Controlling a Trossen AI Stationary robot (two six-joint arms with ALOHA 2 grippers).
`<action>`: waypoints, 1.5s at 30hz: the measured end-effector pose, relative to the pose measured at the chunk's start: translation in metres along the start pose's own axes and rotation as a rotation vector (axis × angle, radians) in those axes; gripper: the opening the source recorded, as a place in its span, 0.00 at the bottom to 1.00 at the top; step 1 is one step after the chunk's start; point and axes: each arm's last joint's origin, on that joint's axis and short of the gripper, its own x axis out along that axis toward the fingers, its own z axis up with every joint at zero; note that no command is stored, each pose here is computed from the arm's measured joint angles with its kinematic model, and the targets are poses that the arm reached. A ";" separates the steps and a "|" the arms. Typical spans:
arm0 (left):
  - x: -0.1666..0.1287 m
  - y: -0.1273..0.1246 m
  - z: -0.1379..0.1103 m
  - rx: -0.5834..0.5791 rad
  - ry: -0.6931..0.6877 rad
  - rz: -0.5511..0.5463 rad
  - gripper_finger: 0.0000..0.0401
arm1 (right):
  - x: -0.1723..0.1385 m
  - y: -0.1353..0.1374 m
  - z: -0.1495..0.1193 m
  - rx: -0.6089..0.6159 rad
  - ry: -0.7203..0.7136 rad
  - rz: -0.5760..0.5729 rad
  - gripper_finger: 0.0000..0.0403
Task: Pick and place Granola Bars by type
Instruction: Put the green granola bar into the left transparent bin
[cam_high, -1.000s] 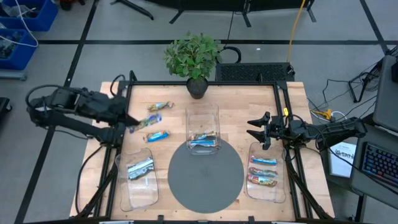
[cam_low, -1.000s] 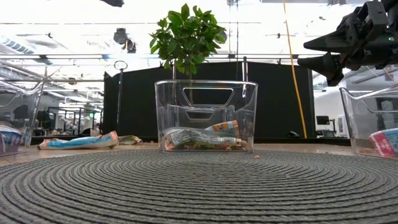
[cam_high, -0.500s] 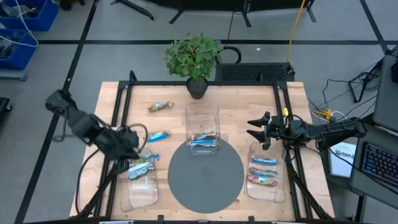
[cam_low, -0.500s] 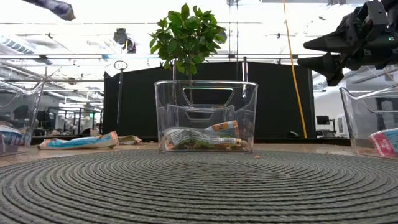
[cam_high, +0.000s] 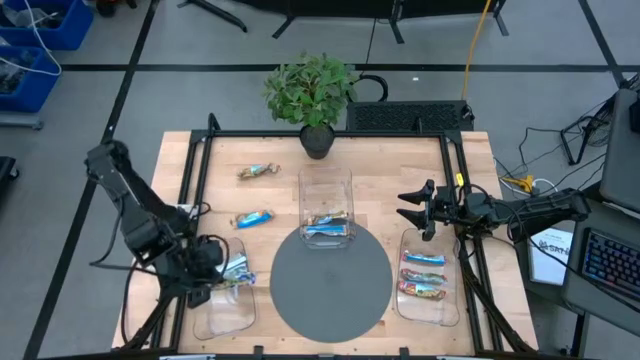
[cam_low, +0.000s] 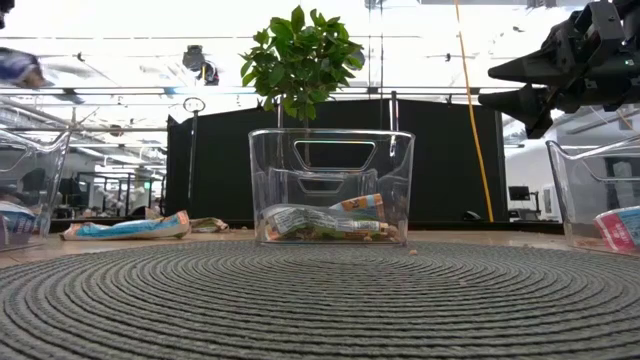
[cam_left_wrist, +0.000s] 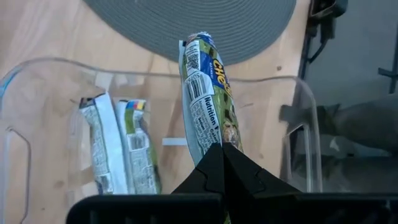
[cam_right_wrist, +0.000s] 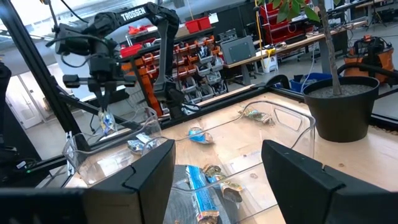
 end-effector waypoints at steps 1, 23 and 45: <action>0.001 0.000 -0.003 0.010 -0.001 0.005 0.00 | 0.000 0.000 0.000 0.000 0.000 0.000 0.58; 0.057 0.021 -0.056 0.068 -0.071 0.045 0.00 | 0.000 0.000 0.000 0.000 0.000 0.000 0.58; 0.087 0.042 -0.079 -0.003 -0.073 0.028 0.00 | 0.000 0.000 0.000 0.000 0.000 0.000 0.58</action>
